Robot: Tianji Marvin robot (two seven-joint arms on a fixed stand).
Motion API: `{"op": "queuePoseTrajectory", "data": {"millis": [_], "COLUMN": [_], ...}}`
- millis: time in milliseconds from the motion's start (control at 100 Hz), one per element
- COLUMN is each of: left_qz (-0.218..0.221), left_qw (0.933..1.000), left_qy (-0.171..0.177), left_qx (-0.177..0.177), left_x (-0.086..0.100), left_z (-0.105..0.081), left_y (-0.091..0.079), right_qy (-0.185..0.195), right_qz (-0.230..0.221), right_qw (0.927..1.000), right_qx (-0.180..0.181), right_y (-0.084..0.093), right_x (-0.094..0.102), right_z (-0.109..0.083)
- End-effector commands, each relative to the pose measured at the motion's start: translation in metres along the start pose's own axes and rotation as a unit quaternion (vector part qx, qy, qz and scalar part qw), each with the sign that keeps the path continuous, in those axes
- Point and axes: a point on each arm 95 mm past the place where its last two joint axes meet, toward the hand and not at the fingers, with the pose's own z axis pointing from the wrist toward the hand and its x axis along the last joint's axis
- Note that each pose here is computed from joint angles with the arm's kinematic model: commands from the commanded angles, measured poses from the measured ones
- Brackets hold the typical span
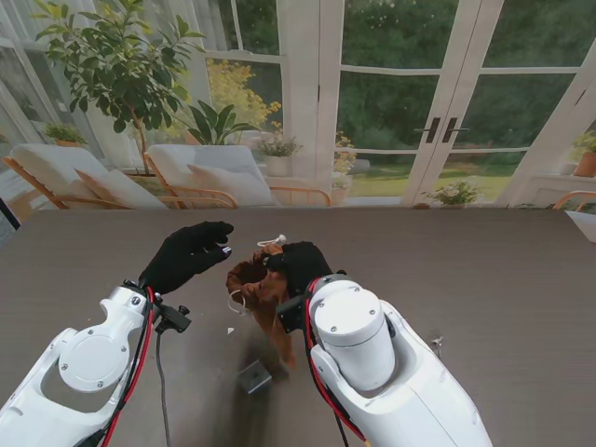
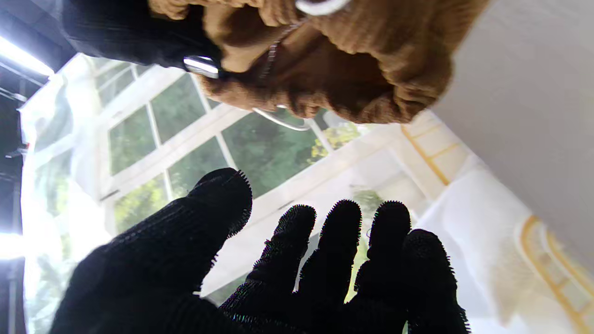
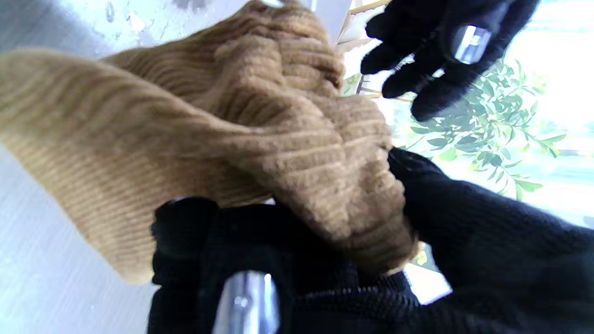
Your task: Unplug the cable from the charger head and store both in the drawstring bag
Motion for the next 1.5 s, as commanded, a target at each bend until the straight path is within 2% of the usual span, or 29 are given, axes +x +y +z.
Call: {"op": "queuePoseTrajectory", "data": {"millis": [0,190,360,970,1240,1490], "left_qz": [-0.004,-0.008,-0.019,-0.033,-0.041,-0.058], "left_qw": [0.9997,0.9974,0.9948,0.9910,0.9862,0.9832], "left_qy": [-0.020,-0.062,-0.083,-0.100,-0.122,-0.126], "left_qx": [-0.014,-0.036,-0.055,-0.083,-0.104,-0.118], "left_x": [-0.008,-0.021,-0.027,-0.029,-0.033,-0.036], "left_z": [-0.005,-0.007,-0.003,0.005,0.006,0.011], "left_y": [0.003,0.005,0.008,0.015,0.018,0.020], "right_qy": [0.007,0.009,0.011,0.019,0.027,0.032], "right_qz": [0.003,0.003,0.003,0.006,0.006,0.006], "right_qw": [0.9999,0.9999,0.9999,0.9996,0.9993,0.9989], "right_qx": [0.009,0.007,0.008,0.018,0.025,0.034], "right_y": [-0.002,-0.001,-0.001,-0.004,-0.005,-0.008], "right_x": [0.004,0.005,0.006,0.005,0.009,0.009], "right_z": [-0.002,-0.002,-0.002,-0.004,-0.008,-0.010]}}
